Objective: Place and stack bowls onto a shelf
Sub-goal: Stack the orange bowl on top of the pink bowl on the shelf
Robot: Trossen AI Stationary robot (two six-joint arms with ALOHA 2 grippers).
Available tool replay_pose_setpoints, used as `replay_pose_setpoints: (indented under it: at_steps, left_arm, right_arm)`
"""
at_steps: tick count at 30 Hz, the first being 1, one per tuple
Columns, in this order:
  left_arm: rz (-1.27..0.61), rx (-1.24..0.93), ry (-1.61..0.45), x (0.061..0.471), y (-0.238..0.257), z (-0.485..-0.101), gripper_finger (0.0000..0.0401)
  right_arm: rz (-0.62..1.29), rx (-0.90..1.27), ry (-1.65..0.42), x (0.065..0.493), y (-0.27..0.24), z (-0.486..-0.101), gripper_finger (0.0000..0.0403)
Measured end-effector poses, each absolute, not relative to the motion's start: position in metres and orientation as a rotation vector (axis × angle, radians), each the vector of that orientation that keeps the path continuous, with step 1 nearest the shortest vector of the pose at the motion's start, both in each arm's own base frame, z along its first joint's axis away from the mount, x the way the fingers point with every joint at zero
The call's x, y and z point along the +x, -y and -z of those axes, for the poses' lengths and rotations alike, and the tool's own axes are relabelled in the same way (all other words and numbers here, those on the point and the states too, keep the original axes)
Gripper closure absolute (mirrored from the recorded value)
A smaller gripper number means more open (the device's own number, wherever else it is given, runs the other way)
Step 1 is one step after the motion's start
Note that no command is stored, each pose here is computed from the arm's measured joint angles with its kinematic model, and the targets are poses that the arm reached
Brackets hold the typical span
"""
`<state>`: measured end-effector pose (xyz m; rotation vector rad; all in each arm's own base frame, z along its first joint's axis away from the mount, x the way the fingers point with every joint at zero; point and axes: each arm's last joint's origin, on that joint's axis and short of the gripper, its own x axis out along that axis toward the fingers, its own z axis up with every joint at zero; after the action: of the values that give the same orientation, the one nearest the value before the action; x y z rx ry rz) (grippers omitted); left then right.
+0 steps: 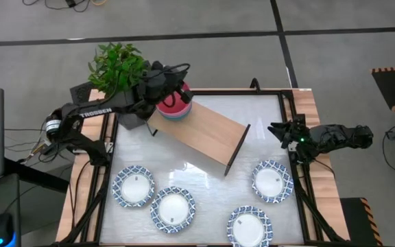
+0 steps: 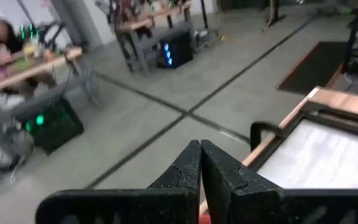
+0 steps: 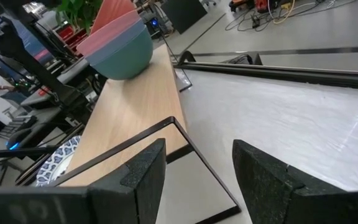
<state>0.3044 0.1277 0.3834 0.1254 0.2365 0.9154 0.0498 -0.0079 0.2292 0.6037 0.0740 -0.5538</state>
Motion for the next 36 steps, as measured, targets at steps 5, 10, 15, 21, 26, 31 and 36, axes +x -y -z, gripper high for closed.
replay_pose_setpoints:
  at_steps: [5,10,15,21,26,31,36]
  left_arm:
    - [-0.932,0.022,-0.272,0.300,-0.137,-0.372,0.0401]
    - [-0.944,-0.092,-0.291,0.294,-0.145,-0.367,0.0401]
    - [-0.917,-0.184,-0.356,0.288,-0.152,-0.358,0.0401]
    - [-0.882,-0.203,-0.341,0.289,-0.152,-0.360,0.0401]
    - [-0.837,-0.182,-0.279,0.293,-0.139,-0.389,0.0401]
    - [-0.756,-0.152,-0.343,0.283,-0.112,-0.420,0.0401]
    - [-0.751,-0.201,-0.223,0.252,-0.075,-0.439,0.0401]
  right_arm:
    - [0.553,0.607,-0.069,0.050,0.008,-0.230,0.0191]
    - [0.553,0.616,-0.066,0.050,0.008,-0.230,0.0191]
    - [0.553,0.625,-0.062,0.050,0.008,-0.230,0.0191]
    - [0.553,0.633,-0.060,0.050,0.008,-0.230,0.0191]
    - [0.554,0.644,-0.056,0.050,0.008,-0.230,0.0191]
    - [0.554,0.644,-0.057,0.050,0.008,-0.230,0.0191]
    - [0.554,0.643,-0.058,0.050,0.008,-0.230,0.0191]
